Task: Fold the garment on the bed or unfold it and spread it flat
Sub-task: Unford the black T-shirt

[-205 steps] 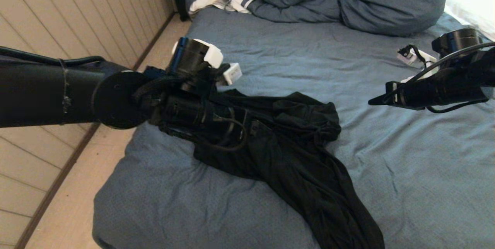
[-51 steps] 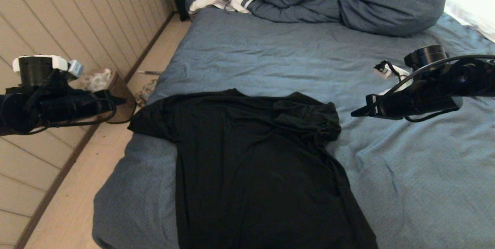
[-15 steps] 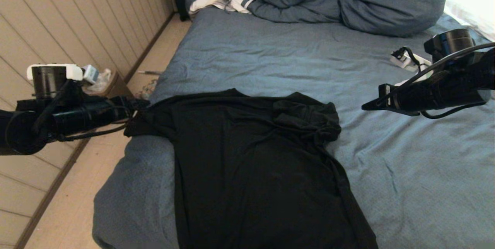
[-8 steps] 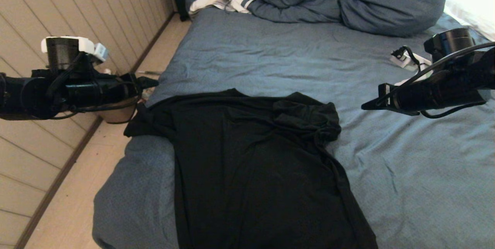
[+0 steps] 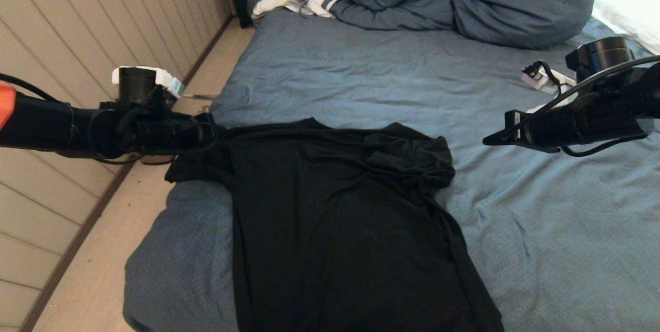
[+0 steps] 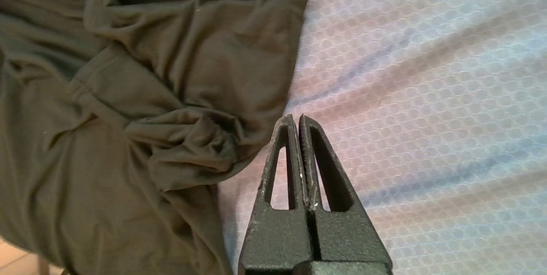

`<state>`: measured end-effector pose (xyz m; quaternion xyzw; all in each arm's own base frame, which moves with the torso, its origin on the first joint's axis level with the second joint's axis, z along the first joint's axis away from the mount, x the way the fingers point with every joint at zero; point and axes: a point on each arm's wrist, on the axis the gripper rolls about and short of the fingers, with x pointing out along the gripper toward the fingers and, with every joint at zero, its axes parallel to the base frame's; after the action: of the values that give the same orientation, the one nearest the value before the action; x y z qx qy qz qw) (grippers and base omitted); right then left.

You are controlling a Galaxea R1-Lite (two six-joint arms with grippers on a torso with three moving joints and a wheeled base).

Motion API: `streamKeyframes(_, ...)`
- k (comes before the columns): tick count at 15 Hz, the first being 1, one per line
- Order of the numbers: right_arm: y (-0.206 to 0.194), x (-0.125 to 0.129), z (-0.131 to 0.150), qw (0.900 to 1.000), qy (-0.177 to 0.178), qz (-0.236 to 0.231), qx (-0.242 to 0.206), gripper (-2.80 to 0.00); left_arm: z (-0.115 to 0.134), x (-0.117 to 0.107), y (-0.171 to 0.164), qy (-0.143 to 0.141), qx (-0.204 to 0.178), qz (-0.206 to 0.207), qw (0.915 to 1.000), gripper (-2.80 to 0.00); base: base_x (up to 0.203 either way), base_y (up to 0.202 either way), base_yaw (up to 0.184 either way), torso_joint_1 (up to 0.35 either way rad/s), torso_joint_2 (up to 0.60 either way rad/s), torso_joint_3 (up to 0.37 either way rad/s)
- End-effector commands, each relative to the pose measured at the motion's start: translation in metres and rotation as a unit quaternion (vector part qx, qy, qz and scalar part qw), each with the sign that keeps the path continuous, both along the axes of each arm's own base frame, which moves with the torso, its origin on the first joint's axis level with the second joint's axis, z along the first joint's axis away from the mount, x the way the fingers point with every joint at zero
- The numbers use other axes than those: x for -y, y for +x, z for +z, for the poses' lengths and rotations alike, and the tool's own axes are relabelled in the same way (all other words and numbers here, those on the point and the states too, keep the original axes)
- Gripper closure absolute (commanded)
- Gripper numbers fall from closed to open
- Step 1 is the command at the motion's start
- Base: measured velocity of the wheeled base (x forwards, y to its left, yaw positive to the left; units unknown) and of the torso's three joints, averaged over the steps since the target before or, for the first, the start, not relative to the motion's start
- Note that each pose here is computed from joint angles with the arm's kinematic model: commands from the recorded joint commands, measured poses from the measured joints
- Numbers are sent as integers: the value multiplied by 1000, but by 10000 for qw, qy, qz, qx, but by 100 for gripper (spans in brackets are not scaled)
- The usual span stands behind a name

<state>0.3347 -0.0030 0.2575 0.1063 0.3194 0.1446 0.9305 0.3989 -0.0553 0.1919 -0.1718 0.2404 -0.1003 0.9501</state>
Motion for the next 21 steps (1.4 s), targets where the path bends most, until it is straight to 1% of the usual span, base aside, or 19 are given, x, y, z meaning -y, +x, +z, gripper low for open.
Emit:
streamKeyframes(1,0,0,-2,10000,8,8,-36,0,-12,-3,4,21,-143,36,9999,0,0,0,0,0,0,0)
streamKeyframes(6,-1,0,-4,10000,3,13,-78,0,-21,-21,8,108,-239,236,9994,0,0,0,0,0,0,0)
streamKeyframes(7,-1,0,-4,10000,3,13,-78,0,-26,-22,6,117,-320,249,9991,0,0,0,0,0,0,0)
streamKeyframes(10,-1,0,-7,9999,10,19,-124,0,-38,-35,-8,144,-587,384,9974,0,0,0,0,0,0,0)
streamKeyframes(12,0,0,-10,9999,7,22,-167,0,-43,-44,-25,221,-635,428,9968,0,0,0,0,0,0,0)
streamKeyframes(14,0,1,-10,9999,10,21,-158,0,-42,-52,-45,354,-514,442,9971,0,0,0,0,0,0,0)
streamKeyframes(15,2,1,-8,9999,7,23,-107,0,-45,-54,-57,412,-545,436,9967,0,0,0,0,0,0,0)
streamKeyframes(17,4,1,-4,10000,4,24,-20,0,-55,-55,-84,537,-736,368,9952,0,0,0,0,0,0,0)
streamKeyframes(19,6,1,-6,10000,-20,51,-26,0,-55,-55,-111,583,-764,276,9950,0,0,0,0,0,0,0)
streamKeyframes(21,6,1,-8,10000,-35,65,-53,0,-59,-54,-135,556,-866,153,9946,0,0,0,0,0,0,0)
